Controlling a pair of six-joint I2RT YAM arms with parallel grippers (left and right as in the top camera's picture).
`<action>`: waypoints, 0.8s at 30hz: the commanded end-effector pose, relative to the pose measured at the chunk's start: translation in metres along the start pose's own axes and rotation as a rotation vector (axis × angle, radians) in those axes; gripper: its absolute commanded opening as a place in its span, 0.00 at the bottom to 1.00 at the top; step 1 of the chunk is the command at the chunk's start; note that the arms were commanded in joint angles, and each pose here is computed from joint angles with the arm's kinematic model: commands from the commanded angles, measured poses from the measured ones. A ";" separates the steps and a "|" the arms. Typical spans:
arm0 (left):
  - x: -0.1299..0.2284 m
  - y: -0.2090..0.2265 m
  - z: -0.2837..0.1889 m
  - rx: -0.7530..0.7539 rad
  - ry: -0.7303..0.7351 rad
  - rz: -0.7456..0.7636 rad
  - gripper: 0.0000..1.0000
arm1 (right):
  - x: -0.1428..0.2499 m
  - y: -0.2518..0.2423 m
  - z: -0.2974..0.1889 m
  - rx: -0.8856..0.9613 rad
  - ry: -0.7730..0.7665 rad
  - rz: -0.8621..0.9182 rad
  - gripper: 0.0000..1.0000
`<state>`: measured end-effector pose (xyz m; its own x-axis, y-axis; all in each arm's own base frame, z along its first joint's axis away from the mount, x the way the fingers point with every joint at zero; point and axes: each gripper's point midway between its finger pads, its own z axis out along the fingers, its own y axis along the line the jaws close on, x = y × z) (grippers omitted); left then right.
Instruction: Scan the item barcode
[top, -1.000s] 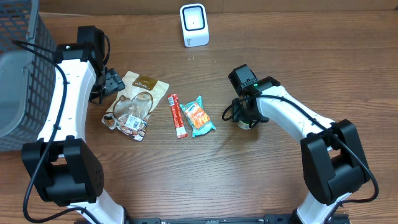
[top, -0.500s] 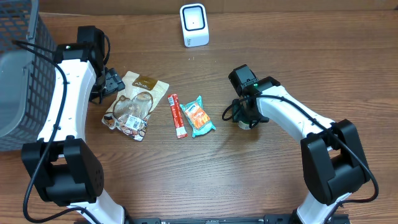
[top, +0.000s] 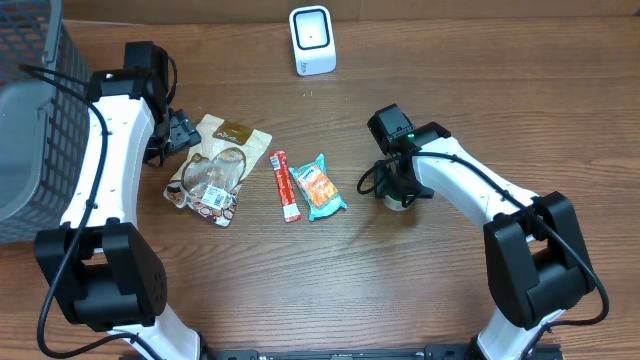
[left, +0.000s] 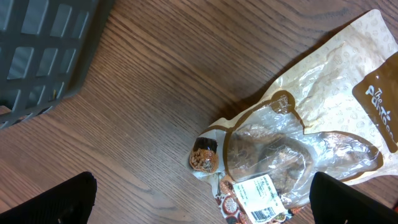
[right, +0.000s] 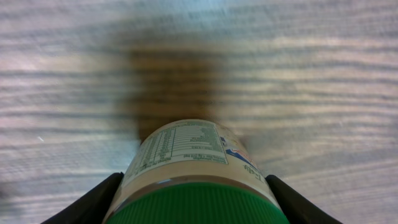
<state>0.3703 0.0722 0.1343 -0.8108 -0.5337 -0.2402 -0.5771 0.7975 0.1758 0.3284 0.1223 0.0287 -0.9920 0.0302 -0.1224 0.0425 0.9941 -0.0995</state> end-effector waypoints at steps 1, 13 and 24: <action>-0.006 0.000 -0.008 0.004 -0.027 -0.004 1.00 | -0.014 0.001 -0.016 0.003 -0.028 0.006 0.04; -0.006 0.000 -0.008 0.004 -0.027 -0.004 1.00 | -0.040 0.009 -0.097 -0.055 -0.043 0.010 0.04; -0.006 0.001 -0.007 0.003 -0.026 -0.005 1.00 | -0.037 0.007 -0.100 -0.050 -0.032 0.009 0.05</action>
<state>0.3703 0.0722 0.1343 -0.8108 -0.5337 -0.2402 -0.5771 0.7975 0.1758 0.3495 0.1375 0.1242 -0.9909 0.0326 -0.1304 0.0410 0.9972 -0.0624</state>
